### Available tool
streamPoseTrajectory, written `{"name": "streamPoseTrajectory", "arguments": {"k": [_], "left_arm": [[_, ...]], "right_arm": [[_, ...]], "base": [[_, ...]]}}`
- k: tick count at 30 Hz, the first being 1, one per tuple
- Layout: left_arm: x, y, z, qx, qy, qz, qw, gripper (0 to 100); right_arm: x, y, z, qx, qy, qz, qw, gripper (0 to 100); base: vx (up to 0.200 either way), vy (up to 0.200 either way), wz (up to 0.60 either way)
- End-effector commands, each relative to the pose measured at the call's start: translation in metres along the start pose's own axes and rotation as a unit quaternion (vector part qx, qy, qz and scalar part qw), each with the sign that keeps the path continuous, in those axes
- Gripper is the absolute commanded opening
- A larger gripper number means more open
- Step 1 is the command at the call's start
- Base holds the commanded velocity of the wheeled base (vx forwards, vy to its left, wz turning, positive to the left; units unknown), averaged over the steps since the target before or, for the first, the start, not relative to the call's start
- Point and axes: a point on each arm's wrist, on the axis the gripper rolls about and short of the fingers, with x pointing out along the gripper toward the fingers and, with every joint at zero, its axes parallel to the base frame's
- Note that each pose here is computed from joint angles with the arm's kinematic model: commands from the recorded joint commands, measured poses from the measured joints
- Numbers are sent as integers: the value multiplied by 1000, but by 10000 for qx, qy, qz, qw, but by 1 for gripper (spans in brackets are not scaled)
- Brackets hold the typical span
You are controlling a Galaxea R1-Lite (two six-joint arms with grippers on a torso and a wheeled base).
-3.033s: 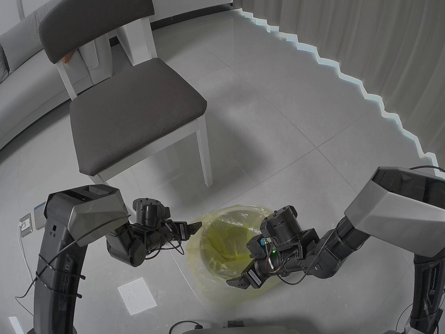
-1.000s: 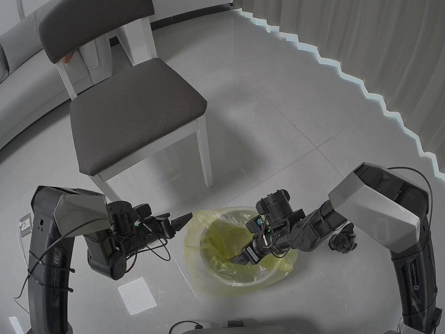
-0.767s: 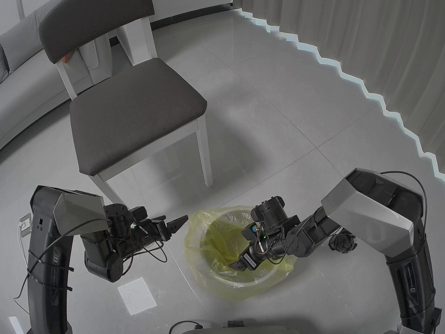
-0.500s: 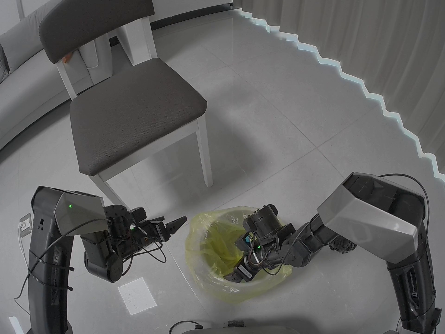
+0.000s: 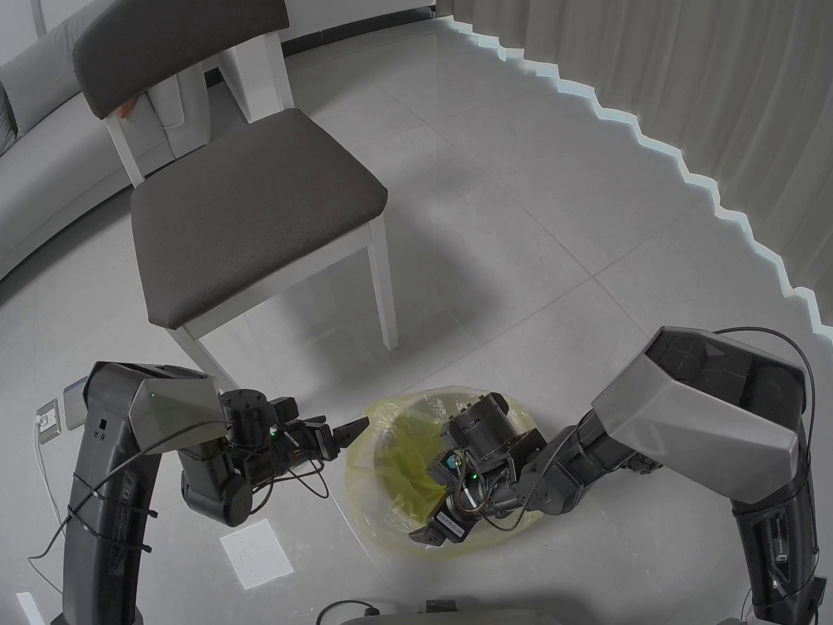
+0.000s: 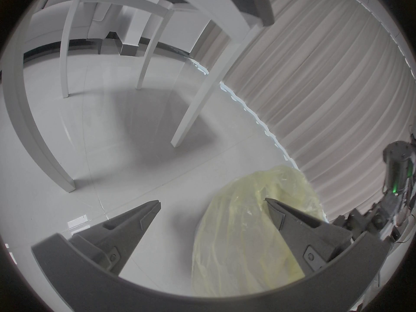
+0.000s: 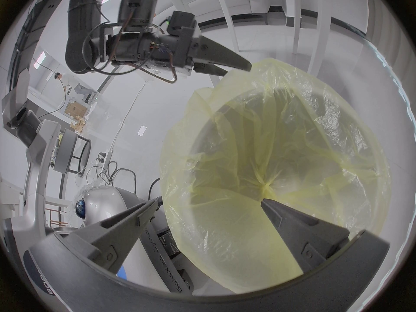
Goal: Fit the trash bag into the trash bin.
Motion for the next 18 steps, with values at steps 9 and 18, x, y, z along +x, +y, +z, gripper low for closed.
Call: {"name": "streamPoseTrajectory", "arguments": {"k": [9, 18], "left_arm": [[55, -7, 15, 143, 447, 688, 9965, 100], [55, -11, 16, 78, 551, 703, 9960, 100]], "right_arm": [[-49, -6, 21, 26, -498, -173, 9986, 100], [-117, -54, 22, 522, -971, -745, 9911, 100]], "base": [[0, 0, 0], [0, 0, 0]]}}
